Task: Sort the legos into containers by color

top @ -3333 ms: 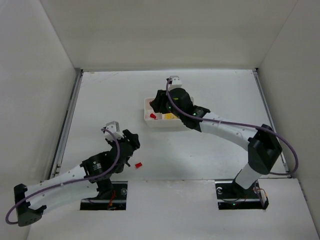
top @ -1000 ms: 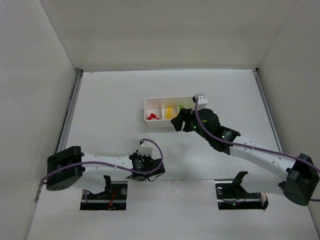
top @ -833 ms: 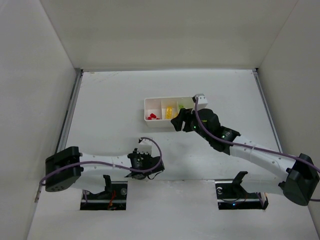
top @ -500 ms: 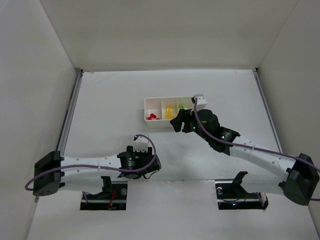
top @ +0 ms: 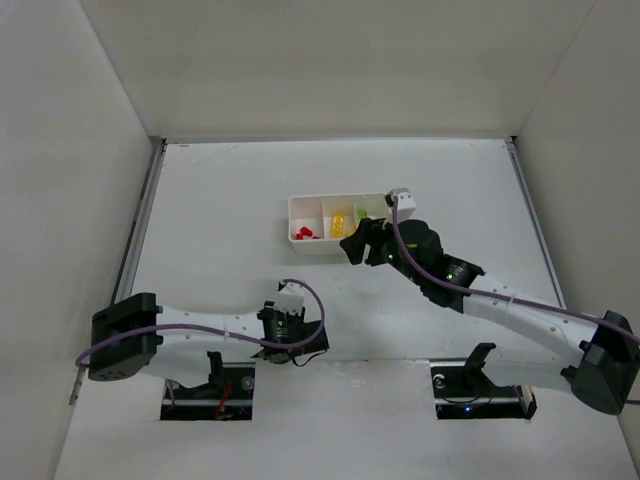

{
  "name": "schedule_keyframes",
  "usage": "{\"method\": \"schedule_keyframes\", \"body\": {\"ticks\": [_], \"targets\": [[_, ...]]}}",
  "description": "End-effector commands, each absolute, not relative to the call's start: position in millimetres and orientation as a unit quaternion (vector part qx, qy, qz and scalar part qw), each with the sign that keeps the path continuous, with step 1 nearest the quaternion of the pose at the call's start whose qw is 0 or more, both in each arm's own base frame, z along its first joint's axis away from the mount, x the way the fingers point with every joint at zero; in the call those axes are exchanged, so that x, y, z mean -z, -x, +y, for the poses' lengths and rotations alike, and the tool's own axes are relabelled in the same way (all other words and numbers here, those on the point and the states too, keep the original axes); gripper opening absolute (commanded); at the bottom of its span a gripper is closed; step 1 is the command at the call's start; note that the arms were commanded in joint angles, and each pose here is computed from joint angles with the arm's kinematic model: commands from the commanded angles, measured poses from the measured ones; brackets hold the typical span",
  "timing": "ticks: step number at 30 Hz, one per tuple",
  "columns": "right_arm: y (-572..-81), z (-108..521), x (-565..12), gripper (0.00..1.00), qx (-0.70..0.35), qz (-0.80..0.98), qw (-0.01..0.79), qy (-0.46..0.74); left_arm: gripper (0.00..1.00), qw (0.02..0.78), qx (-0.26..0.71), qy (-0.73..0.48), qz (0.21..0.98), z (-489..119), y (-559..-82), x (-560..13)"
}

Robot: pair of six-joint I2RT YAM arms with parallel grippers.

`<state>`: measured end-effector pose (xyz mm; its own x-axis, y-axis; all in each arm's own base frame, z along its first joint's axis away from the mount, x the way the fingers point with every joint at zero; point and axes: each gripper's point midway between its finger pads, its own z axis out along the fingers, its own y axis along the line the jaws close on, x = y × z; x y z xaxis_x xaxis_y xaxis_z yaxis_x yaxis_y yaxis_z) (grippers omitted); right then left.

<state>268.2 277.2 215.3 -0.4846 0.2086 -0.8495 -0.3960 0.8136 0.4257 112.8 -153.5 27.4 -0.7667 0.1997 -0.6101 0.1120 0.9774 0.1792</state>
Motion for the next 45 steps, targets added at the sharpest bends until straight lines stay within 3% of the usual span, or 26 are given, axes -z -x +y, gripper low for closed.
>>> {"method": "schedule_keyframes", "body": {"ticks": [1, 4, 14, 21, 27, 38, 45], "targets": [[-267.9, 279.4, -230.6, 0.72, -0.318, 0.788, 0.524, 0.055, 0.39, 0.324, -0.050, -0.070, 0.942, -154.9, -110.8, -21.1], [-268.1, 279.6, -230.4, 0.72, -0.318, 0.789, 0.523, 0.055, 0.33, 0.315, -0.045, -0.070, 0.945, -156.7, -107.9, -17.6], [-268.6, 279.8, -229.7, 0.72, -0.317, 0.789, 0.523, 0.055, 0.28, 0.303, -0.045, -0.071, 0.949, -157.1, -103.7, -13.3], [-269.0, 280.2, -230.6, 0.72, -0.317, 0.789, 0.524, 0.055, 0.15, 0.306, -0.038, -0.068, 0.949, -159.6, -105.1, -9.1], [-268.5, 279.9, -229.6, 0.72, -0.317, 0.789, 0.523, 0.056, 0.11, 0.344, -0.011, -0.065, 0.936, -174.8, -117.8, -46.0], [-283.3, 236.5, -217.6, 0.71, -0.291, 0.793, 0.535, -0.001, 0.12, 0.503, 0.069, 0.051, 0.860, -181.7, -221.7, -173.0], [-287.6, 221.7, -214.5, 0.71, -0.290, 0.789, 0.541, -0.026, 0.13, 0.528, 0.118, 0.090, 0.836, -196.1, -312.0, -203.6]]}}
